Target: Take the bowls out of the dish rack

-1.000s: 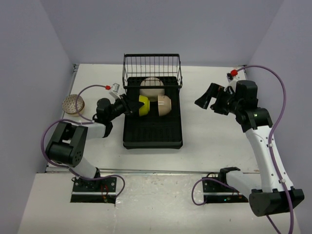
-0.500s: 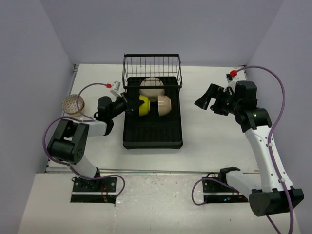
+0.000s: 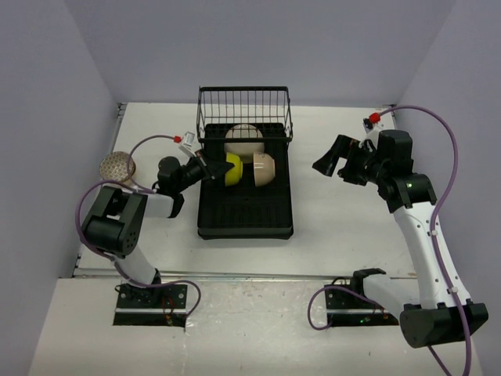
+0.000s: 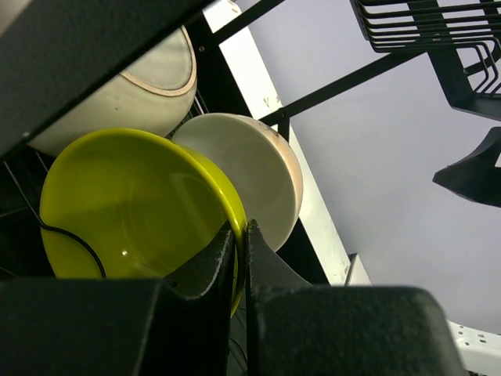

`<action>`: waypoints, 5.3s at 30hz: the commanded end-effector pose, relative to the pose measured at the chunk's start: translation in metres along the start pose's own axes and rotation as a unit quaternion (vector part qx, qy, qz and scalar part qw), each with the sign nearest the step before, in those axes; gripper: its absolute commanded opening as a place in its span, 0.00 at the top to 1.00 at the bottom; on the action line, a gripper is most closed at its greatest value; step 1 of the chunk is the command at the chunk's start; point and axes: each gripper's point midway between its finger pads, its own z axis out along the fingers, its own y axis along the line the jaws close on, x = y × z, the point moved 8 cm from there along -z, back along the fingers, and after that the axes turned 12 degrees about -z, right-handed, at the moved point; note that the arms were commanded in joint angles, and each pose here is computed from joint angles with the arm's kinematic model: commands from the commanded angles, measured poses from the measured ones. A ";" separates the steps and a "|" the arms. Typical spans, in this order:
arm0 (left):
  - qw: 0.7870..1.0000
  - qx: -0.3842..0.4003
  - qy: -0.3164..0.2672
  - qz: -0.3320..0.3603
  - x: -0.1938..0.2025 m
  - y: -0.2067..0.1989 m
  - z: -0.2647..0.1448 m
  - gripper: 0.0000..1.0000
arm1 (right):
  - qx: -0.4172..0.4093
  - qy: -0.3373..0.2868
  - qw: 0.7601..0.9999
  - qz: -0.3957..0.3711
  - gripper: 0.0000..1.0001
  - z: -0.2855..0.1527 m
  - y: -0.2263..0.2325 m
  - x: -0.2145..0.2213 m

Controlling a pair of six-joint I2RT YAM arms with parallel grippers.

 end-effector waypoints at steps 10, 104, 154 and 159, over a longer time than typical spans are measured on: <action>0.999 0.023 0.011 -0.027 0.010 0.014 -0.007 1.00 | 0.010 -0.008 1.000 -0.023 0.01 -0.003 -0.002 0.001; 0.994 0.104 -0.033 -0.030 -0.015 -0.095 -0.090 1.00 | -0.010 -0.013 1.000 -0.018 0.01 -0.009 0.003 0.005; 0.628 -0.770 -0.107 -0.016 -0.097 0.041 -0.230 1.00 | -0.025 -0.010 1.000 0.005 0.01 -0.015 0.018 -0.024; 0.610 -0.784 -0.115 -0.008 -0.115 0.051 -0.227 1.00 | -0.026 -0.011 1.000 0.006 0.01 -0.014 0.017 -0.021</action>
